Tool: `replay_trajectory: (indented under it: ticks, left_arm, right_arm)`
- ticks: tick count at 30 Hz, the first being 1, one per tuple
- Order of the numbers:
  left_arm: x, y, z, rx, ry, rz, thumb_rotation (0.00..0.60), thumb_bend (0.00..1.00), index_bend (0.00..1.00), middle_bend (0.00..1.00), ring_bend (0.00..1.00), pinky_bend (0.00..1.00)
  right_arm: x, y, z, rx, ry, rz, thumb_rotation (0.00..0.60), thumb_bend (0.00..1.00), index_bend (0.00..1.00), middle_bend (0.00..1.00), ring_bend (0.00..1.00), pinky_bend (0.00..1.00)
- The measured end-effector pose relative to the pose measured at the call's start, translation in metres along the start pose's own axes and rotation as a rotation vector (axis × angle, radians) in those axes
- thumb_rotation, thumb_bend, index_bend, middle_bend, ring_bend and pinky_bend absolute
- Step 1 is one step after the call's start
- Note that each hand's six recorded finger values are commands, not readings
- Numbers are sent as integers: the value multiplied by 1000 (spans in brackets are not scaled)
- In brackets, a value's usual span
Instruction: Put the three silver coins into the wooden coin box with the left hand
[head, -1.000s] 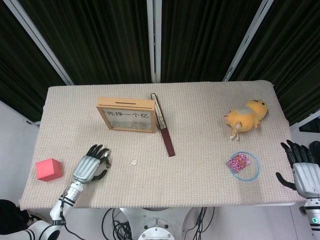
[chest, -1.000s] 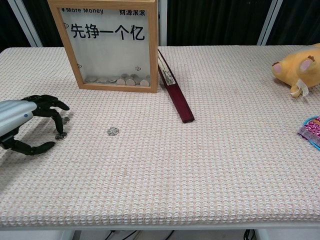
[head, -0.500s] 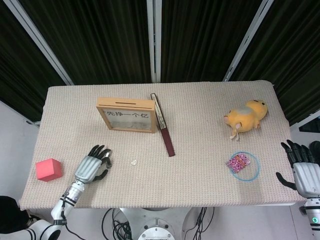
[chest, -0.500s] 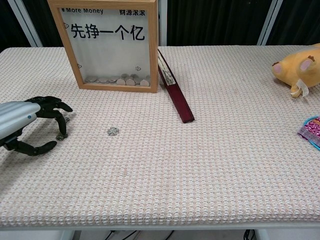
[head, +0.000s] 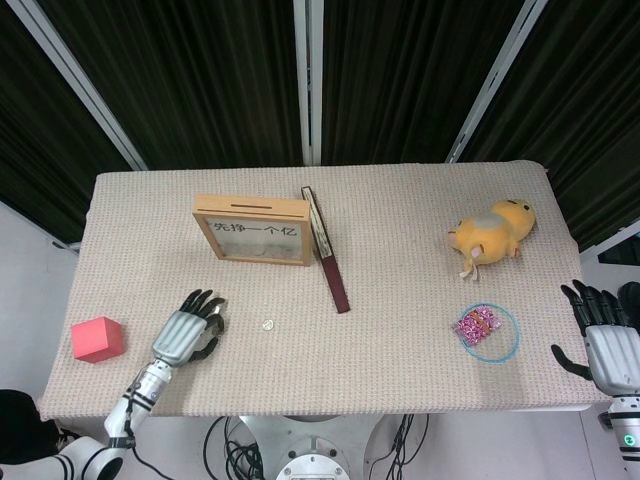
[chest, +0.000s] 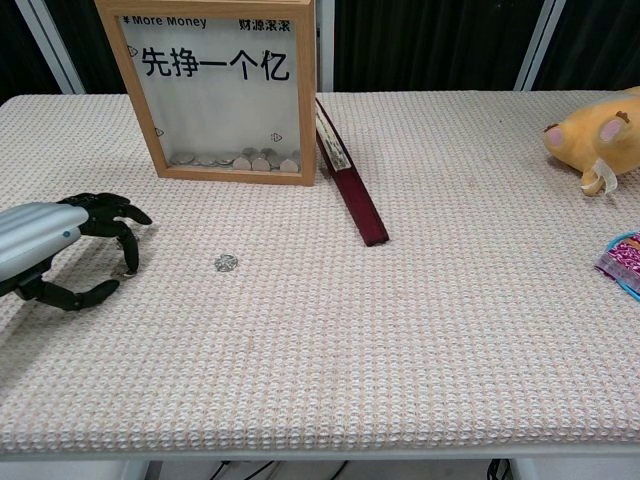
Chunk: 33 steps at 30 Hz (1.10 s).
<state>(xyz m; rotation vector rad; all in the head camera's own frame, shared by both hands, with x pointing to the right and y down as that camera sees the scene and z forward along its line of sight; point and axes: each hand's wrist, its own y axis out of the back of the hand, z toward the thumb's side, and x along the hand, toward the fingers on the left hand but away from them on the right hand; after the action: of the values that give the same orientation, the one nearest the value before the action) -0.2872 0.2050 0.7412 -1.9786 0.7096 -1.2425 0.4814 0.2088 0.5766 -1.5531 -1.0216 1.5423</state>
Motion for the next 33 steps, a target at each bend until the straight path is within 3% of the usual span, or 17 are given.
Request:
replay_trajectory:
  ticks: [10, 22, 33]
  left_arm:
    - [4, 1, 2, 11, -6, 16, 600, 259, 450, 148, 0, 0]
    - [9, 7, 3, 29, -18, 108, 600, 261, 465, 196, 0, 0]
    - [11, 5, 0, 23, -25, 155, 600, 340, 520, 220, 0, 0]
  right_arm:
    - [0, -1, -2, -1, -5, 3, 600, 214, 0, 0, 0, 0]
    - [1, -1, -5, -2, -12, 4, 600, 214, 0, 0, 0, 0]
    - [1, -1, -6, -1, -17, 6, 600, 214, 0, 0, 0, 0]
